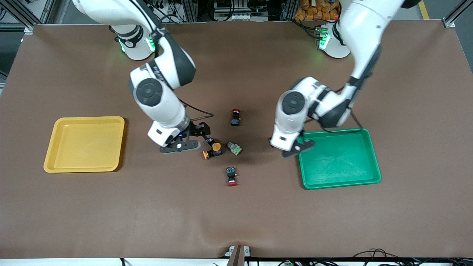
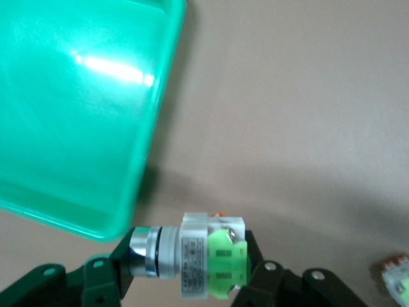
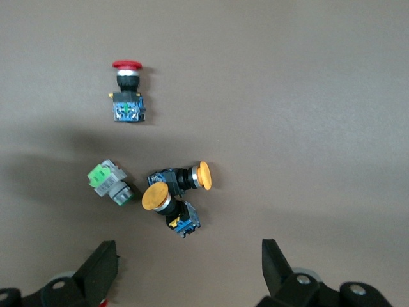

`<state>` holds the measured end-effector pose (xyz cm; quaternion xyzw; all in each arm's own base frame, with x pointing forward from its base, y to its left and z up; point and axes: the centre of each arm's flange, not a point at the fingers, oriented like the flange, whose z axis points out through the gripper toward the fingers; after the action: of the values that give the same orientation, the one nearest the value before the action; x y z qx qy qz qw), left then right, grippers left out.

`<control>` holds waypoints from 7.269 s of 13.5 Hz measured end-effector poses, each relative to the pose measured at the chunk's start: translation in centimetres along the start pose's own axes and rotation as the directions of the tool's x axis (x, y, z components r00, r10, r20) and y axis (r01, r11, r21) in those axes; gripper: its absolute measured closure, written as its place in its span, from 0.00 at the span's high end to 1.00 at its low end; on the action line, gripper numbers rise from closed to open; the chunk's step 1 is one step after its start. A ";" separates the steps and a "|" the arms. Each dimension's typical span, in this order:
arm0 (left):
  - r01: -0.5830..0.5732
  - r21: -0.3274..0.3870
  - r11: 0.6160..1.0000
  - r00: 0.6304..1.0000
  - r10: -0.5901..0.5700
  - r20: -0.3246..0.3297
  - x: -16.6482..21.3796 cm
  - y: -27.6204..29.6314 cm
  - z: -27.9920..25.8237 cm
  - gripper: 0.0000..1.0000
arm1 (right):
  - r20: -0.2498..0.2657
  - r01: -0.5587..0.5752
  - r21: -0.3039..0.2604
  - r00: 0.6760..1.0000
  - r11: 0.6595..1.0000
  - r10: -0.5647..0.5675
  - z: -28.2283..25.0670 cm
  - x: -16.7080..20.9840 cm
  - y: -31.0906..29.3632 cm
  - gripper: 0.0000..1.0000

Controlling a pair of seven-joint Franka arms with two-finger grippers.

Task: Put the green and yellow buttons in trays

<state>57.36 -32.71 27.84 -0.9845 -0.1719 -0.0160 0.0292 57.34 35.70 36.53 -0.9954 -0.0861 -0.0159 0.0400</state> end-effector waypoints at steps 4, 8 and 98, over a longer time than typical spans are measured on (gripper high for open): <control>-0.029 -0.006 1.000 0.999 0.029 0.024 3.9 -4.1 0.4 0.67 | -0.007 0.060 -0.010 0.998 0.998 -0.060 2.2 -1.9 -2.9 1.00; -0.066 0.007 0.998 0.997 0.066 0.039 6.6 -7.5 1.1 0.67 | -0.144 0.089 0.037 0.986 0.995 -0.083 7.2 -4.1 -3.4 1.00; 0.191 0.070 0.979 0.963 -0.201 0.178 15.8 -19.7 2.4 0.41 | 0.236 -0.068 0.013 0.970 0.998 0.063 10.5 -13.8 57.2 1.00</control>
<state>65.64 -8.75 27.12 -0.9589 -0.2708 0.0766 0.0373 53.84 -21.92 21.14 -0.9920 -0.0577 0.1046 0.0402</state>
